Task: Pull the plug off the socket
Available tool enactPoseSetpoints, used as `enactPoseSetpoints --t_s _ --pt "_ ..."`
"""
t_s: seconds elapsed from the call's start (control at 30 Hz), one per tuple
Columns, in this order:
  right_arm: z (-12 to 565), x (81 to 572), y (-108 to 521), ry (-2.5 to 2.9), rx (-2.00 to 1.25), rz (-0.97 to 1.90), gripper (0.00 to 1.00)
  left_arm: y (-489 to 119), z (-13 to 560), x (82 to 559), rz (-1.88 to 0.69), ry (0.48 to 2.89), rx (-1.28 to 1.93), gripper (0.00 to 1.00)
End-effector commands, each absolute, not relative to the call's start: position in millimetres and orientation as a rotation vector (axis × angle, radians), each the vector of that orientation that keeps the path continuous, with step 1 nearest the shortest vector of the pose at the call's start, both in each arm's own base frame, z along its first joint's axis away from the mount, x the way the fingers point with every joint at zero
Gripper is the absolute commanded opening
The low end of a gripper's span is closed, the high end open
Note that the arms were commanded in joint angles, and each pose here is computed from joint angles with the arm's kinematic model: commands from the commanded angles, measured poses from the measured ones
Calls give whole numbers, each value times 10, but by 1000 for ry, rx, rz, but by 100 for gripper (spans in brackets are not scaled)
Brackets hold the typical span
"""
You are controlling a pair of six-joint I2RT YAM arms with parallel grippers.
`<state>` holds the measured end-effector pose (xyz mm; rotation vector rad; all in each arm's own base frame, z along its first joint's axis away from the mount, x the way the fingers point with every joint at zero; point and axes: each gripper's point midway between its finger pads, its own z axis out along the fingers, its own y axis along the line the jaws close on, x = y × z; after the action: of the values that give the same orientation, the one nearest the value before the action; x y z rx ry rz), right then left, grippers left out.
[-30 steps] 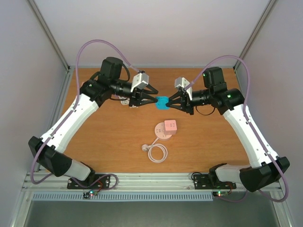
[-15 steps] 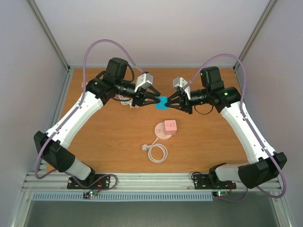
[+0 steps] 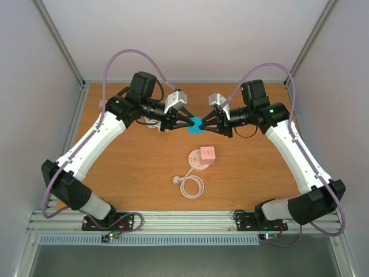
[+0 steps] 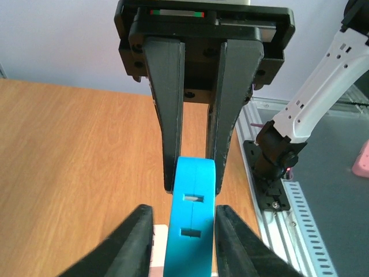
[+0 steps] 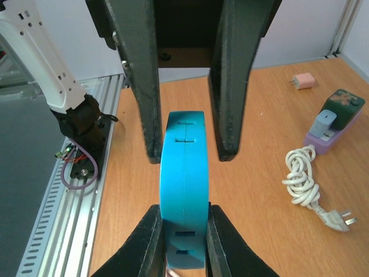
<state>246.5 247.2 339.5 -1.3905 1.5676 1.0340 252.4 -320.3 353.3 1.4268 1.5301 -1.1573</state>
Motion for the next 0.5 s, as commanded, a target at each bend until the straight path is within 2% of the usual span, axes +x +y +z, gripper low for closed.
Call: enactPoseSetpoints --t_s 0.0,0.07,0.2,0.3,0.37,0.47 --pt "3532 2440 2504 1499 -1414 1050 2 -3185 3637 2473 -1148 1508 1422 19" --pt "3535 2455 2511 1502 -1410 1055 16 -3157 3626 2512 -1154 1528 1401 11" --pt "3542 2510 2525 1522 -1390 1059 66 -2998 3620 2687 -1196 1593 1268 7" --pt "3564 2578 2544 1534 -1360 1061 92 -2792 3566 2863 -1216 1666 1143 5" --pt "3577 2621 2555 1540 -1342 1062 98 -2578 3521 3045 -1221 1727 1026 4" --pt "3580 2685 2569 1558 -1316 1063 99 -2266 3403 3277 -1212 1803 854 2"
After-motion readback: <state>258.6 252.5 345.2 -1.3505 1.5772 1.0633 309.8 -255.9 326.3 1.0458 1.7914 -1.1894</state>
